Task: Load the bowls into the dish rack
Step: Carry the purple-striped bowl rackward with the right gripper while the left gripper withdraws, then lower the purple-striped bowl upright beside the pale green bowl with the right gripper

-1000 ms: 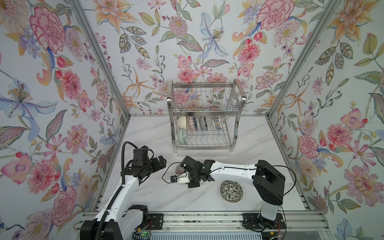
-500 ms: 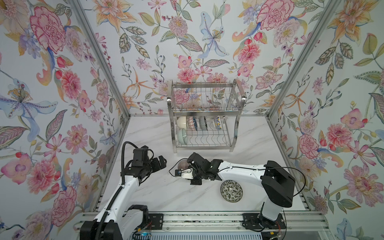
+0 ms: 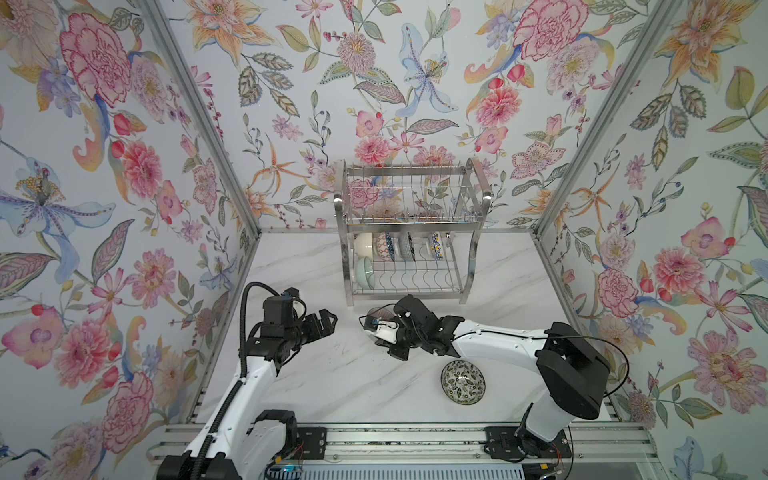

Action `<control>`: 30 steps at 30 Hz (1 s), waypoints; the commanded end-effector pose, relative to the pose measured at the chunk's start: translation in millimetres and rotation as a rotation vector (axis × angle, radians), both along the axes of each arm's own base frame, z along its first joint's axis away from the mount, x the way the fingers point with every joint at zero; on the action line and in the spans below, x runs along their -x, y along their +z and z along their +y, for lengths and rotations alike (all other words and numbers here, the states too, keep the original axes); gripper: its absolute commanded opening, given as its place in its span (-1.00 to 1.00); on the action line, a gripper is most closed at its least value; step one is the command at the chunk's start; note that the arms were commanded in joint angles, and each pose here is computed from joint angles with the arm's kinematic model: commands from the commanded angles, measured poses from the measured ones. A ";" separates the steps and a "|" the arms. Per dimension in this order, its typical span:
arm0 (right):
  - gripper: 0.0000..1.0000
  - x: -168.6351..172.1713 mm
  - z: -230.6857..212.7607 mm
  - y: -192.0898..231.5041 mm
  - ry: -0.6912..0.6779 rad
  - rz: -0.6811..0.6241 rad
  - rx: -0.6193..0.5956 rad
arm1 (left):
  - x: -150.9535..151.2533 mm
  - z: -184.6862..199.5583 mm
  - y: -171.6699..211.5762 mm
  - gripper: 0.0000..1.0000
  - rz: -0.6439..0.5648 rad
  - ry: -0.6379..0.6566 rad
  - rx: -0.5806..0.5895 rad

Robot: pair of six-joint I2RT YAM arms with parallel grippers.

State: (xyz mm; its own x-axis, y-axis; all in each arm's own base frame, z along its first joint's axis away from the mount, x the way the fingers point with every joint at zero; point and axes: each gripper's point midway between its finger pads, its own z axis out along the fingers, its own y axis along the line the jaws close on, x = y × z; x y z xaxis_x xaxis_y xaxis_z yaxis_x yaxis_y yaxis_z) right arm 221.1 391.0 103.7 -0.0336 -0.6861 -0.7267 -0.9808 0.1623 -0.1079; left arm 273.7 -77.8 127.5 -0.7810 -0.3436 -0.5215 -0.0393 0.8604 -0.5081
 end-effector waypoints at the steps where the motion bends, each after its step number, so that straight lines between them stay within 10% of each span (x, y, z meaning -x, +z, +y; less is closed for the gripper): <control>1: -0.83 -14.5 12.1 49.9 -0.045 -0.015 -0.205 | 3.1 -9.6 4.5 0.98 -0.047 -0.058 0.023; 30: -0.80 -121.0 -20.3 150.4 -0.385 0.229 -0.898 | 24.6 -46.0 49.1 0.98 -0.403 -0.243 0.087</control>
State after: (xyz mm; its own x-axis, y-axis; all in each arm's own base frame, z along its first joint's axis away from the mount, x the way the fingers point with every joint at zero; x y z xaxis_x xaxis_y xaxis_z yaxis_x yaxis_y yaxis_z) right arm 335.9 368.2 218.1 -0.3561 0.0507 -0.9331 -0.8140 0.4736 0.3364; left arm 251.4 -117.0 168.9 -0.6263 -0.2583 -0.7356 0.3034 0.7883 -0.5352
